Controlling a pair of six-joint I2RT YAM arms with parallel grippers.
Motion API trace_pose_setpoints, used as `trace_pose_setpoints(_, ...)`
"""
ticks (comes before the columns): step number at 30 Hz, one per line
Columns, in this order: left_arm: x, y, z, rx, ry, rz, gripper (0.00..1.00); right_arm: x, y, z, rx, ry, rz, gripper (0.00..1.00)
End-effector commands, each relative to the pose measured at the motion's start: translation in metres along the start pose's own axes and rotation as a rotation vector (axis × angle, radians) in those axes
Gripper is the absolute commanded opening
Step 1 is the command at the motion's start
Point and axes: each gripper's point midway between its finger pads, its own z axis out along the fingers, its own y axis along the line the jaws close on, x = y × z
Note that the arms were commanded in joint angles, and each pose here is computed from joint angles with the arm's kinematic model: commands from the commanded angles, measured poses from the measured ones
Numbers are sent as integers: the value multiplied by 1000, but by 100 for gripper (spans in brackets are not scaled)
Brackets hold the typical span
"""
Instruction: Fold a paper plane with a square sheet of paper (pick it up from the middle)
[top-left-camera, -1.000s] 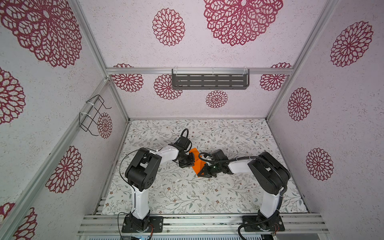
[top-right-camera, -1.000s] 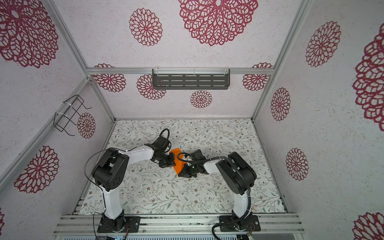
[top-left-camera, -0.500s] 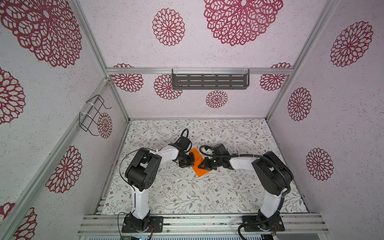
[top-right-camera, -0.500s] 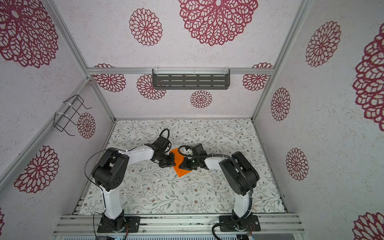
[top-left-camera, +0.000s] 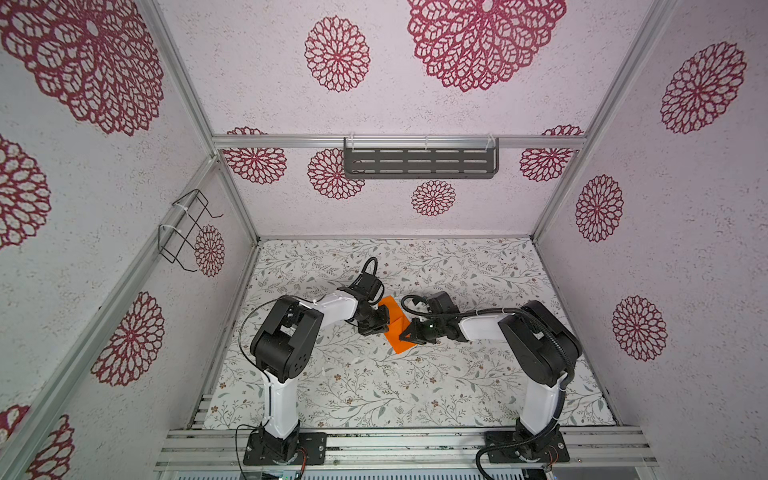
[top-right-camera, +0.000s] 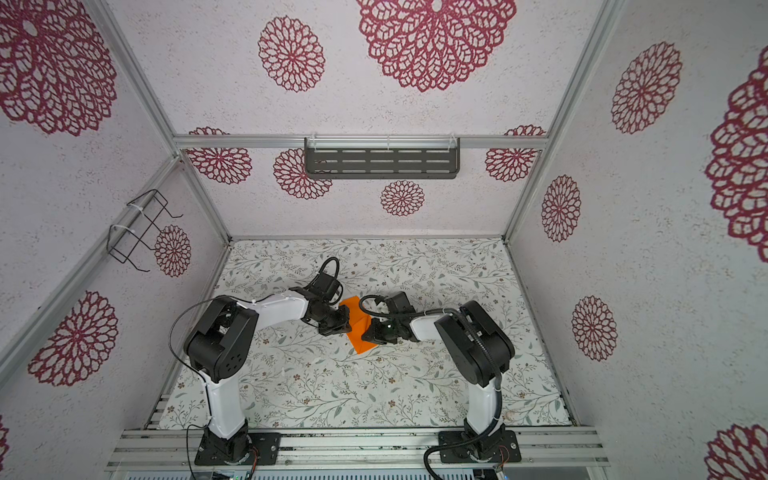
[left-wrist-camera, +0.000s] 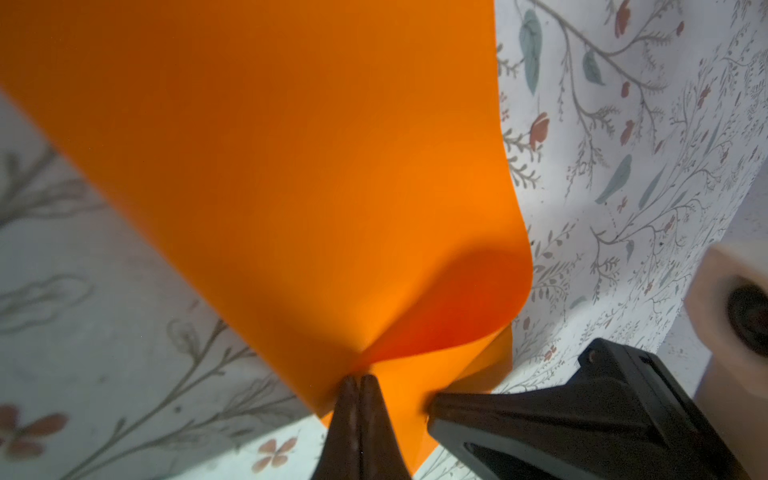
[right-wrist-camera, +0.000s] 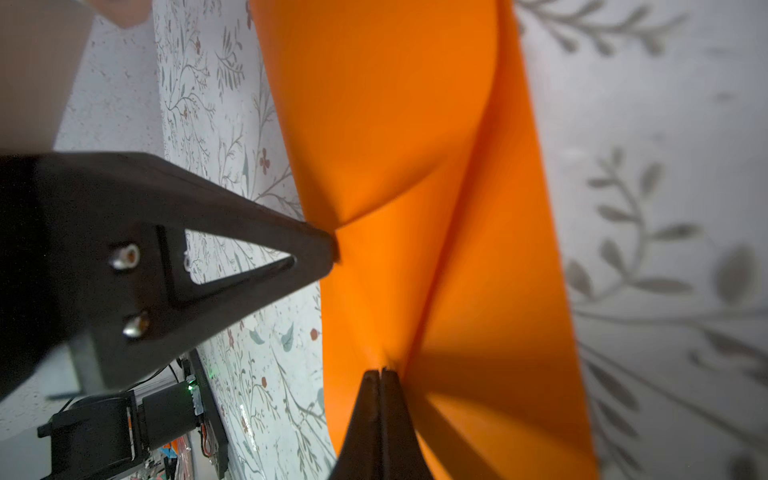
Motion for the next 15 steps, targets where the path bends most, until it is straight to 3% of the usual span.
trace_pose_setpoints(1, 20, 46, 14, -178, 58, -33, 0, -7, -7, -17, 51, -52, -14, 3)
trace_pose_setpoints(7, 19, 45, 13, -178, 57, -29, 0, -31, 29, -15, -49, -79, -90, 3)
trace_pose_setpoints(15, 19, 45, 14, -179, 58, -32, 0, -36, 21, 11, -58, -46, -57, 3)
